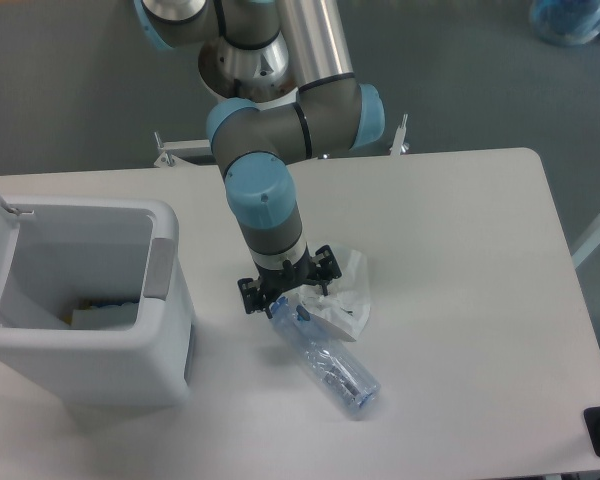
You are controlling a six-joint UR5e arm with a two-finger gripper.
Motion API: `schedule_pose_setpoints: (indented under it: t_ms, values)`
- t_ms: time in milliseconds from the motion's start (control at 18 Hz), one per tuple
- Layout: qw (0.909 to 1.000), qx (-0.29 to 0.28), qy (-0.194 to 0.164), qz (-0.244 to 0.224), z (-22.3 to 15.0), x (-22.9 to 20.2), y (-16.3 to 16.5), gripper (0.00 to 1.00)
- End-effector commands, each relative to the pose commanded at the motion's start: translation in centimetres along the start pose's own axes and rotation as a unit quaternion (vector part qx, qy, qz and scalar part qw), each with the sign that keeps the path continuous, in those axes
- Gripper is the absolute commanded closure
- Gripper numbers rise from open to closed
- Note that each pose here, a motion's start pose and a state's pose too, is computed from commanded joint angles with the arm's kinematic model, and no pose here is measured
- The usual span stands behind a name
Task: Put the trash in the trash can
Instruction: 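Close the gripper on the crumpled white tissue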
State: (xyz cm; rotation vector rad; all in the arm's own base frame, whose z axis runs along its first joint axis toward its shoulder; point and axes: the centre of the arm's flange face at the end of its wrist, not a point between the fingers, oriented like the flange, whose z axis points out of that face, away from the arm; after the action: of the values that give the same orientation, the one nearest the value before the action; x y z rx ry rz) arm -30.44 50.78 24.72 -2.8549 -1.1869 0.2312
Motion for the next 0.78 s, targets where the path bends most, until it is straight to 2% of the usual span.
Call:
schedule_pose_setpoints:
  t_ms: [167,278,444,667,778]
  values:
    - [1.0,-0.004,-0.002,0.001,0.4,0.0,0.0,0.01]
    - [1.0,-0.004,-0.002,0.002,0.5,0.0,0.2,0.15]
    - [1.0,-0.004,-0.002,0.003,0.3,0.1,0.4,0.42]
    - [1.0,-0.004,0.004,0.004,0.1,0.0,1.0,0.92]
    - [1.0,-0.002,0.005,0.004,-0.3,-0.1,1.0,1.0]
